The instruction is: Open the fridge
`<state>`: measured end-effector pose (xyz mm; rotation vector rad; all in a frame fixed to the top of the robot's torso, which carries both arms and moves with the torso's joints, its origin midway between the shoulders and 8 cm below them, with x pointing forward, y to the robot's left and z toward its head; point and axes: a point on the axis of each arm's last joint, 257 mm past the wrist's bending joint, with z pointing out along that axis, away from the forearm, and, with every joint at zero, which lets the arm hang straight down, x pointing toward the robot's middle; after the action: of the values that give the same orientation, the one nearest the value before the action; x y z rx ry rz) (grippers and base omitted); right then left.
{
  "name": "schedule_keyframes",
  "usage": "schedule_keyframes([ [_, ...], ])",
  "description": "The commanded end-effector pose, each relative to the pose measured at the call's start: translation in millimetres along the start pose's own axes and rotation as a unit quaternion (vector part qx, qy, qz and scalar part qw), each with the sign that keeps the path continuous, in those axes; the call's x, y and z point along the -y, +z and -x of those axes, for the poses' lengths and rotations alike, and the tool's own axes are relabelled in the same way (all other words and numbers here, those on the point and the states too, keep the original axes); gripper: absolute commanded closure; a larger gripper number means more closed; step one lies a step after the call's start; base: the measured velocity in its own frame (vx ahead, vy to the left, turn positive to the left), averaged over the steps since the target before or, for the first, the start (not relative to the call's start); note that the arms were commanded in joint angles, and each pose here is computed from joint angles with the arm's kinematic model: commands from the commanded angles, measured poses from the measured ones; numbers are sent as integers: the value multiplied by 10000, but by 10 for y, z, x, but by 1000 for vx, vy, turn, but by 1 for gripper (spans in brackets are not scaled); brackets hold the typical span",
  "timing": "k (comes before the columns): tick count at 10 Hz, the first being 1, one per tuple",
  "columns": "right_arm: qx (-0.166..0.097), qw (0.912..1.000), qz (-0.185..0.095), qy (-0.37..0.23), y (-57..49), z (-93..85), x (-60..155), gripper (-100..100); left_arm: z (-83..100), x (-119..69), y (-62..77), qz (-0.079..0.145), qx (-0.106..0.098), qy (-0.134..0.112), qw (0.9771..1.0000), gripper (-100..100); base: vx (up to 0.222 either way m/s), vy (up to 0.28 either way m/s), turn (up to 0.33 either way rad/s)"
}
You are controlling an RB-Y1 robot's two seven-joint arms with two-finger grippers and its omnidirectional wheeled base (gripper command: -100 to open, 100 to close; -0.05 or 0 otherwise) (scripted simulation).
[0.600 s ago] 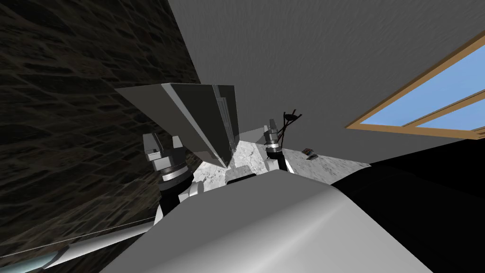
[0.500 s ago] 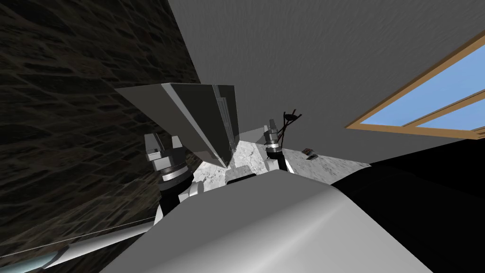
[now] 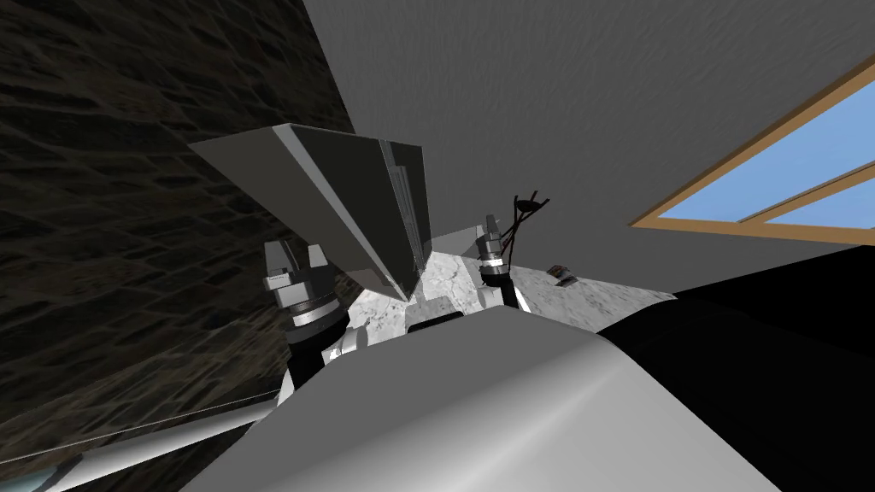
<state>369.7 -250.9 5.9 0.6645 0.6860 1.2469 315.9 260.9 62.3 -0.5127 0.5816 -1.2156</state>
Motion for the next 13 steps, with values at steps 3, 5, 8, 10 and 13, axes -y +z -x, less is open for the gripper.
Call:
schedule_keyframes([
  [3,0,10000,0,0,0,0,0,0,0,0,0,0,0,0,10000,0,0,0,0],
  [5,0,10000,-2,0,-1,0,2,0,-145,-75,50,12,-369,2,9993,-100,16,9,-38],
  [8,0,10000,-4,-1,-1,0,3,0,-281,-187,135,52,-663,-16,9978,-100,21,18,-35],
  [10,-1,10000,-4,0,-1,0,3,0,-345,-258,198,85,-764,-38,9970,-100,30,20,-50],
  [13,-1,10000,-4,0,-1,0,3,0,-476,-418,368,175,-919,-95,9956,-100,38,22,-67],
])
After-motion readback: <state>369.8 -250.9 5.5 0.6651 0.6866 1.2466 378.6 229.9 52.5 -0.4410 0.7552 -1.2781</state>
